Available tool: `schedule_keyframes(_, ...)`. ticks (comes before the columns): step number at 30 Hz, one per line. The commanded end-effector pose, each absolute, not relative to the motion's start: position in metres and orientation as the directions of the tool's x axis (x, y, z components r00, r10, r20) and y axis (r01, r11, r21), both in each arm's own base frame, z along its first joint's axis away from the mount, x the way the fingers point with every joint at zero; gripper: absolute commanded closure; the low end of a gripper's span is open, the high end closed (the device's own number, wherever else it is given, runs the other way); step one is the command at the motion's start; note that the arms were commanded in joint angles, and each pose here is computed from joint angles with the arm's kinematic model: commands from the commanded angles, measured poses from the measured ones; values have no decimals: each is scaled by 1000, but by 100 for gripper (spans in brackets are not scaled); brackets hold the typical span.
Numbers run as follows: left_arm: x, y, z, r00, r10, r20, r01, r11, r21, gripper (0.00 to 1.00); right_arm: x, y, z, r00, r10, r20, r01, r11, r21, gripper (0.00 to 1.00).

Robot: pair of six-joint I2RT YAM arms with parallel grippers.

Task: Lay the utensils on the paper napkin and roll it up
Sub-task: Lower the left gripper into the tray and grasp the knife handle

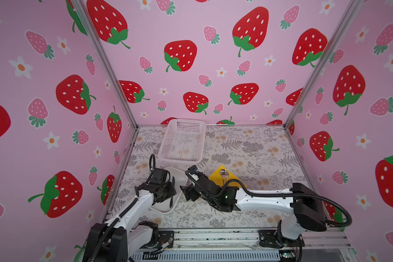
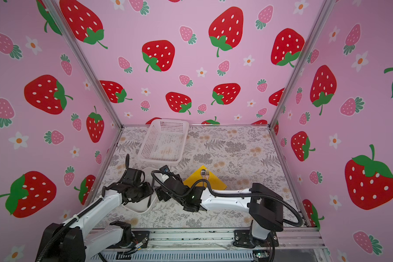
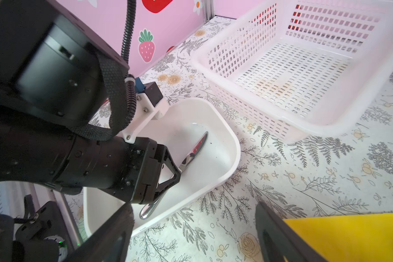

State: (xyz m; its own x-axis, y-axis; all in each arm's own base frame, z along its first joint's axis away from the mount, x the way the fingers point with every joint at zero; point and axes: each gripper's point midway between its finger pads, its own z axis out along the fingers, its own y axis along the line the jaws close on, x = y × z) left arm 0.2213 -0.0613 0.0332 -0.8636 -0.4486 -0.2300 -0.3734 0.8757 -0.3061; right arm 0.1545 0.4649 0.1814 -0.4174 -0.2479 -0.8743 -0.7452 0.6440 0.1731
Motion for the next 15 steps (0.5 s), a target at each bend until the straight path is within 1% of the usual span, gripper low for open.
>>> schedule_keyframes(1, 232, -59, 41, -865, -440, -239, -371, 884, -286, 49, 162, 467, 182, -412, -237, -880, -714, 684, 150, 14)
schedule_keyframes(3, 231, -59, 39, -871, -436, -225, -372, 886, -278, 51, 165, 466, 183, -411, -230, -882, -704, 695, 147, 14)
schedule_keyframes(10, 219, -60, 26, -870, -458, -182, -403, 873, -274, 53, 169, 455, 182, -426, -220, -878, -670, 729, 143, 14)
schedule_keyframes(15, 213, -58, 16, -887, -434, -157, -391, 888, -243, 54, 166, 456, 188, -446, -218, -868, -678, 715, 169, 13)
